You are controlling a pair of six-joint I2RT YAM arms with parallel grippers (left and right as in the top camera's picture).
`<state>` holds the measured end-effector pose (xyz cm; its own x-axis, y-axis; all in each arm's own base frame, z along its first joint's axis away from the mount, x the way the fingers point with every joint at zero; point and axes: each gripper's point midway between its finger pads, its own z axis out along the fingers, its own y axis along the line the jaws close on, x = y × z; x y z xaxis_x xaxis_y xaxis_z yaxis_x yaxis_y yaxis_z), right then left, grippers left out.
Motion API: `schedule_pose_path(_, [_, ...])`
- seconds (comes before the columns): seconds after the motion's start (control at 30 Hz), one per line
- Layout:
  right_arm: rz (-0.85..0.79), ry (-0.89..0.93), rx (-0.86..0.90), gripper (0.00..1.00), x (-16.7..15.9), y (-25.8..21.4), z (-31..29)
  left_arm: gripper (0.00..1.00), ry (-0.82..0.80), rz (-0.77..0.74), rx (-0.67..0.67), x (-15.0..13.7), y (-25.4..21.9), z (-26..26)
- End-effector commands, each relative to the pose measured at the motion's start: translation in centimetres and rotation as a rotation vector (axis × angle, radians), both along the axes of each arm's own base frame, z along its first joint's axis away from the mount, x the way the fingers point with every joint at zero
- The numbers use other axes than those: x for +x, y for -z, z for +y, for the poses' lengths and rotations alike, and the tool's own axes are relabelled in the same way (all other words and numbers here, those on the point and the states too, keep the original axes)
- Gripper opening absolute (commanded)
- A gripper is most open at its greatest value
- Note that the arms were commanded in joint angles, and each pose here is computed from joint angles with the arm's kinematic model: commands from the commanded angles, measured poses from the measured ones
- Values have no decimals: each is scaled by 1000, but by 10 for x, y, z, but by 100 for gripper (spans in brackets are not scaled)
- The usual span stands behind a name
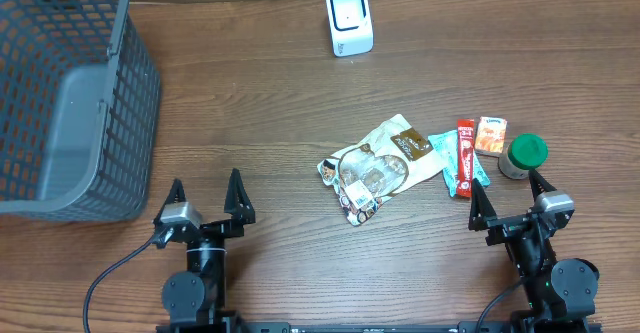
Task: Scan the item barcode
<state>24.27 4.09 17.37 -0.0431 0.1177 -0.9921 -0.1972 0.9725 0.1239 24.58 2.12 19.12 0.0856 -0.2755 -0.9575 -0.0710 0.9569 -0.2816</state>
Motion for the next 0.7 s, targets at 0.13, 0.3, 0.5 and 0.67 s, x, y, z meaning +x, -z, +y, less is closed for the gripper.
schedule_pose_path(0.13, [-2, 11, 0, 100, 0, 2, -2, 100, -34, 140, 190, -1, 30, 6])
schedule_pose_path(0.3, [-2, 11, 0, 100, 0, 2, -2, 100, 14, 166, 353, 0, 35, -2])
schedule_pose_path(0.5, [-2, 11, 0, 100, 0, 2, -2, 100, 28, 166, 381, 0, 35, -5])
schedule_pose_path(0.67, [-2, 11, 0, 100, 0, 2, -2, 100, 46, 161, 354, 0, 35, -8])
